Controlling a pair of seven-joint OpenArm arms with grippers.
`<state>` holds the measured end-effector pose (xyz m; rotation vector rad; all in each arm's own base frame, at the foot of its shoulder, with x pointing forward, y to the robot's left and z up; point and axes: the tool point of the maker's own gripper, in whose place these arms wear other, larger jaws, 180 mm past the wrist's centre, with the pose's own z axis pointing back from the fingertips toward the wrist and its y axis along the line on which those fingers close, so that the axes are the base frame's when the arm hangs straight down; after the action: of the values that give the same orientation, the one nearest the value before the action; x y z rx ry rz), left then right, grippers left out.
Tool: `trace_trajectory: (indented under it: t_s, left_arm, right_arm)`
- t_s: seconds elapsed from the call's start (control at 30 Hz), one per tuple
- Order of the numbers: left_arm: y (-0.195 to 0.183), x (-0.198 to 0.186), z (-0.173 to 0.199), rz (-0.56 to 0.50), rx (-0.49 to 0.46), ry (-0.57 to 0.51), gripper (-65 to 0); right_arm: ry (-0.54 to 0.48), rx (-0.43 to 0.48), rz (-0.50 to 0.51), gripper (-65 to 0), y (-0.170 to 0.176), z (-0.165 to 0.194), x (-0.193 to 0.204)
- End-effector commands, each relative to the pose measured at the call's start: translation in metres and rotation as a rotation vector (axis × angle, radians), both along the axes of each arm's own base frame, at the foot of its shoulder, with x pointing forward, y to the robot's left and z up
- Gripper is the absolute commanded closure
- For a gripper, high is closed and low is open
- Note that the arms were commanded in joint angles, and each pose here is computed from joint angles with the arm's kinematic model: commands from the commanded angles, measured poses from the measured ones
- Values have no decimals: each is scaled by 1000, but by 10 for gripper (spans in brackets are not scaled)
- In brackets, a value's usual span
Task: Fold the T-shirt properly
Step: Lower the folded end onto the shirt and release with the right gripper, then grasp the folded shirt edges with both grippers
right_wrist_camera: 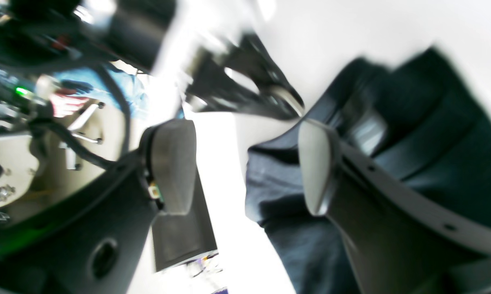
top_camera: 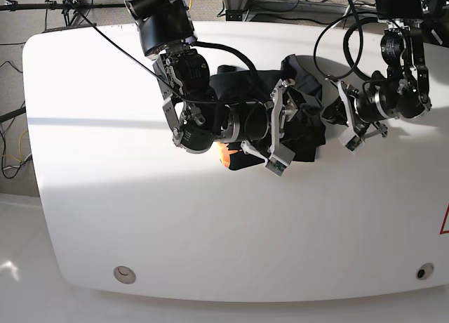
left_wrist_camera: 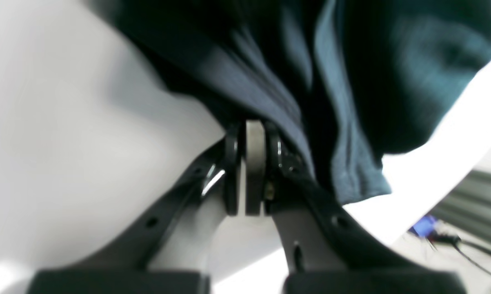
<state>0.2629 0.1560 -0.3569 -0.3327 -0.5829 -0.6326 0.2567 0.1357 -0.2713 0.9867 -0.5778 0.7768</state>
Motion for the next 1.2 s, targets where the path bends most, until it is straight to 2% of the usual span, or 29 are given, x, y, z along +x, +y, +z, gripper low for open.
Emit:
trace_trajectory:
  t_s: [0.0, 0.27, 0.4, 0.47, 0.8, 1.0, 1.13, 1.17]
  left_arm:
    - [6, 5, 13, 8, 6, -47, 0]
    - [50, -7, 12, 68, 60, -35, -1]
    - [61, -11, 12, 79, 66, -30, -2]
    - [73, -15, 10, 82, 80, -11, -7]
    - [73, -23, 7, 82, 63, 12, -6]
    - [66, -29, 0, 71, 77, 45, -2]
    - [53, -32, -1, 53, 68, 44, -1]
    - [44, -30, 3, 41, 56, 23, -2]
  right_arm:
    - [-58, 47, -9, -376, 1, 19, 12]
    - [-80, 21, -45, -327, -9, 13, 37]
    - [-76, 14, -86, -308, -18, 10, 49]
    - [-74, 14, -123, -331, -29, 13, 54]
    - [-36, -21, -216, -343, -57, 4, 63]
    - [22, -17, -256, -350, -69, -9, 59]
    - [28, -24, -246, -353, -70, -15, 51]
    - [23, -41, -204, -356, -66, -18, 42]
